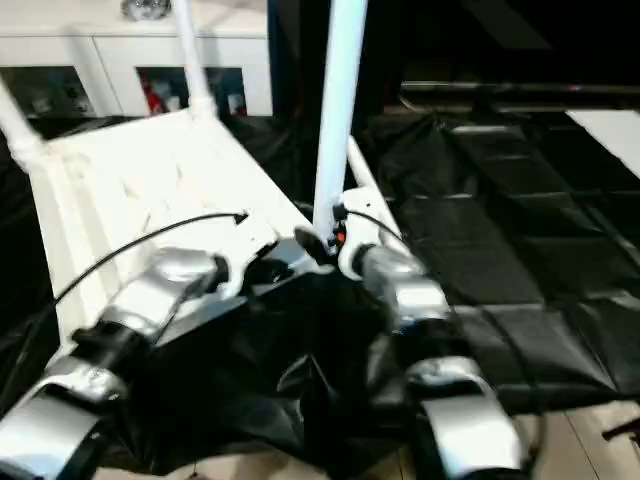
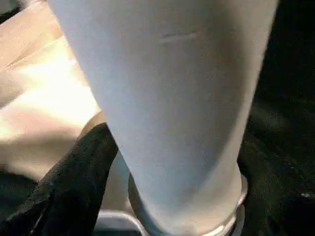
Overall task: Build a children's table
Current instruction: Rotate leg to tighten
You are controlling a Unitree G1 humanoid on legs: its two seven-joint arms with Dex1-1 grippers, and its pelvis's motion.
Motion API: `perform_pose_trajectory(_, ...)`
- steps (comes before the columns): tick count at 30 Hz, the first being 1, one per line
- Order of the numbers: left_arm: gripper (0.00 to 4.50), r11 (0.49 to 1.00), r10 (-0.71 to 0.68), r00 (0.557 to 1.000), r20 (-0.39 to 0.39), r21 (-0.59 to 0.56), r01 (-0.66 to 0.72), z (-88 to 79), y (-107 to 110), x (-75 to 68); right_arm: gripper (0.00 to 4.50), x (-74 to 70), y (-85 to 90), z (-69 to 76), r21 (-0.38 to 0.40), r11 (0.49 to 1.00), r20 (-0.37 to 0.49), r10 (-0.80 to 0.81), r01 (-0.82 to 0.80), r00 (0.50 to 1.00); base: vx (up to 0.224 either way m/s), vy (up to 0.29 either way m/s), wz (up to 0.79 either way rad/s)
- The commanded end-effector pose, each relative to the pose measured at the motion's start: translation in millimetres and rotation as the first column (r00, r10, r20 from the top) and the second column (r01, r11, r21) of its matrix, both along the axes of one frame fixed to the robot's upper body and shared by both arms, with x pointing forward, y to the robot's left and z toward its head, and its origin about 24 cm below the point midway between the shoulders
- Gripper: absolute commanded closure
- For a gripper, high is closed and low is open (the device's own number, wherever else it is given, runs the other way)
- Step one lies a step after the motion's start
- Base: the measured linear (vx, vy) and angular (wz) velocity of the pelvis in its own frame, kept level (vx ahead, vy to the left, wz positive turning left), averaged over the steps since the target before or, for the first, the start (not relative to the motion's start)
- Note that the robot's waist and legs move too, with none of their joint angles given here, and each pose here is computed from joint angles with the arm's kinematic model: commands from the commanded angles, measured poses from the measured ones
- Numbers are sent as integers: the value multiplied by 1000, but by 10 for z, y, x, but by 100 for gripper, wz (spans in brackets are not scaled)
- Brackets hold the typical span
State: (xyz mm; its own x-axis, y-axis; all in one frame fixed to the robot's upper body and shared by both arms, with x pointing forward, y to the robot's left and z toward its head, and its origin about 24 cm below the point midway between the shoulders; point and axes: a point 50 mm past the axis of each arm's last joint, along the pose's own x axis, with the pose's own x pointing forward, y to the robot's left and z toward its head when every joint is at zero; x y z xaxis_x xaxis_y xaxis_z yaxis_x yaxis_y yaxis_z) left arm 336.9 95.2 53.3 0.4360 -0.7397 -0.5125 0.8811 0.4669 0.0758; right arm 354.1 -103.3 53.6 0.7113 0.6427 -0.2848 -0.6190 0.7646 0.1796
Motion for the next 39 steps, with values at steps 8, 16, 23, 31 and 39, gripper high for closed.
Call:
perform_pose_trajectory(8,450,945,-321,947,27,-58,322,118,39,-226,74,-343,-121,37,-128,890,26,444,-438,896,0,0,0)
perform_pose_trajectory(16,450,915,-402,915,-23,-54,400,89,211,-335,74,-506,-248,111,-140,818,-4,563,-558,826,0,0,0)
perform_pose_trajectory(23,450,907,-421,906,-49,-60,418,88,260,-367,133,-560,-189,110,-123,796,-16,595,-592,803,0,0,0)
perform_pose_trajectory(31,450,927,-372,927,-52,-66,368,76,228,-331,175,-553,-125,-6,-84,850,-29,519,-520,854,0,0,0)
perform_pose_trajectory(39,450,989,-124,992,19,-77,125,154,23,-41,177,-295,64,-217,-12,992,-74,128,-129,989,0,0,0)
